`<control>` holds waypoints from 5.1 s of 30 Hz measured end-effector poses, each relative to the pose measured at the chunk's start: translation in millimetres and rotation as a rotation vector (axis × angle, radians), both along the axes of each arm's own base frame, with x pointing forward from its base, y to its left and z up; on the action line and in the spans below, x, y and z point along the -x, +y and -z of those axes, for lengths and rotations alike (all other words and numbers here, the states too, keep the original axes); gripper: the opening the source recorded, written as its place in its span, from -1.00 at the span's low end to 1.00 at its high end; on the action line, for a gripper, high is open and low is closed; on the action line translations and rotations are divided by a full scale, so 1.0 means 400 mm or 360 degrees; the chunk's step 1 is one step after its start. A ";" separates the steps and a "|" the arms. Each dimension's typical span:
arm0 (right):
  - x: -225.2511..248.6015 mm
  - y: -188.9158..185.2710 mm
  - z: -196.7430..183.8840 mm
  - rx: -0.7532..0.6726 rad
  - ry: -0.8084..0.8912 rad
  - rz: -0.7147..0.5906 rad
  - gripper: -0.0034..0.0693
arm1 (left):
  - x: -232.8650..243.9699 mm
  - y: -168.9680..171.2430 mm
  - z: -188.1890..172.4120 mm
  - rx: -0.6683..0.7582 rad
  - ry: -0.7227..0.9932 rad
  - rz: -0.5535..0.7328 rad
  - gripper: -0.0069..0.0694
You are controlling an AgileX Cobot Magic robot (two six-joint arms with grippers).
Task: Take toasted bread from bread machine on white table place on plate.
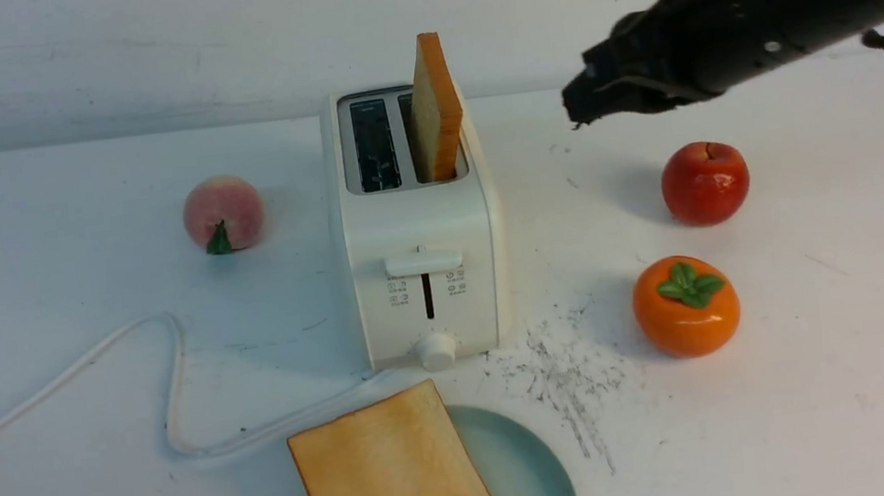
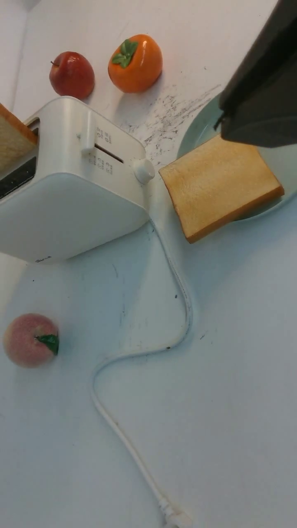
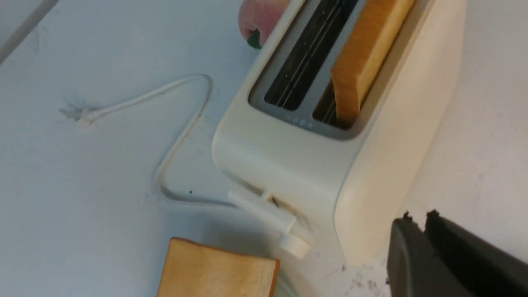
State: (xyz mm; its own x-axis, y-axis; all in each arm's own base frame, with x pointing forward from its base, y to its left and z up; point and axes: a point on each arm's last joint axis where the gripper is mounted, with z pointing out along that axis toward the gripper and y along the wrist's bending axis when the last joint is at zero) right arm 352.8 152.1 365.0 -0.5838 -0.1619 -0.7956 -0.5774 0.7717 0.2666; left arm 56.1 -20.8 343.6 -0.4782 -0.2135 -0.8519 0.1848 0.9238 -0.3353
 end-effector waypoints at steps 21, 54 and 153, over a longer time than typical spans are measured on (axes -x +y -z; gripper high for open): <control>-0.194 0.145 0.138 -0.0218 0.0062 0.0216 0.26 | 0.035 0.055 0.046 -0.0249 0.0301 -0.0247 -0.86; 0.208 0.063 -0.107 -0.0052 0.0464 -0.0600 -0.76 | 0.028 0.073 0.038 -0.0370 0.0216 -0.0326 -0.86; 0.750 -0.345 -0.007 -0.0010 -0.0989 0.0905 -0.91 | 0.002 0.035 -0.026 -0.0084 -0.0241 -0.0177 -0.86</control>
